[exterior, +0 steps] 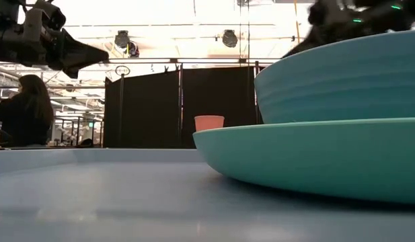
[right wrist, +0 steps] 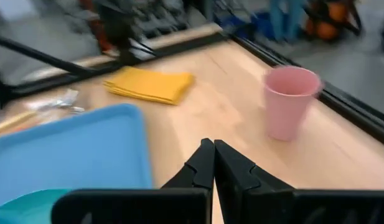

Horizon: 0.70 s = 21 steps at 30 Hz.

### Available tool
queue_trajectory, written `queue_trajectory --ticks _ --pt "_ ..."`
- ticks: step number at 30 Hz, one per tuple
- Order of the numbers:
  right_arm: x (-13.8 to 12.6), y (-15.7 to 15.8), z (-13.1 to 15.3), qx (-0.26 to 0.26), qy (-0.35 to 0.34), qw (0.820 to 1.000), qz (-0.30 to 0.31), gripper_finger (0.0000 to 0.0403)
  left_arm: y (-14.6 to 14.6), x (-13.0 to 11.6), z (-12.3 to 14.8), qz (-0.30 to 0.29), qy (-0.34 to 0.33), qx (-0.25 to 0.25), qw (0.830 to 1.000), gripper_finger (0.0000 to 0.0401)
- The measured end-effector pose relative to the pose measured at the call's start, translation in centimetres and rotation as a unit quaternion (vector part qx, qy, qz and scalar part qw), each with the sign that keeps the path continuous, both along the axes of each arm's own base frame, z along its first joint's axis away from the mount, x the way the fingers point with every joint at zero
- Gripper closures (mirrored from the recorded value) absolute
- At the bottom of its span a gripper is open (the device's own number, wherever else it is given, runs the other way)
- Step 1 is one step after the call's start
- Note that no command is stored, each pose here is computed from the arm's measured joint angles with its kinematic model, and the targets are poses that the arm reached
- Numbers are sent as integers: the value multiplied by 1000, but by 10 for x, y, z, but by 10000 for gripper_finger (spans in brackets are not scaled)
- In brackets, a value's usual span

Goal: Set up tray
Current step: Put the pink cup on the blue tray

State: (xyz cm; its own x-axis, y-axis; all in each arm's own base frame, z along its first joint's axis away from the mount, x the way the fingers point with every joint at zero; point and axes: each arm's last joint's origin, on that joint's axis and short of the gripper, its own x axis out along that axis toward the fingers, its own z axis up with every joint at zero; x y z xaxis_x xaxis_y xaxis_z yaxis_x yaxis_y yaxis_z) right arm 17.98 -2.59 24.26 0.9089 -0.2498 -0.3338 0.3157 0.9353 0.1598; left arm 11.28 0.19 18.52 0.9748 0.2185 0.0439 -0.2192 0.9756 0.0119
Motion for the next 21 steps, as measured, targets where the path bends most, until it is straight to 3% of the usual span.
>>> queue_trajectory --ticks 12,21 --pt "83 -126 66 81 89 993 -10 403 0 0 3 -1 -19 -15 1000 368" --pt "134 -218 63 134 203 969 -55 403 0 0 2 -2 -20 -39 999 368"
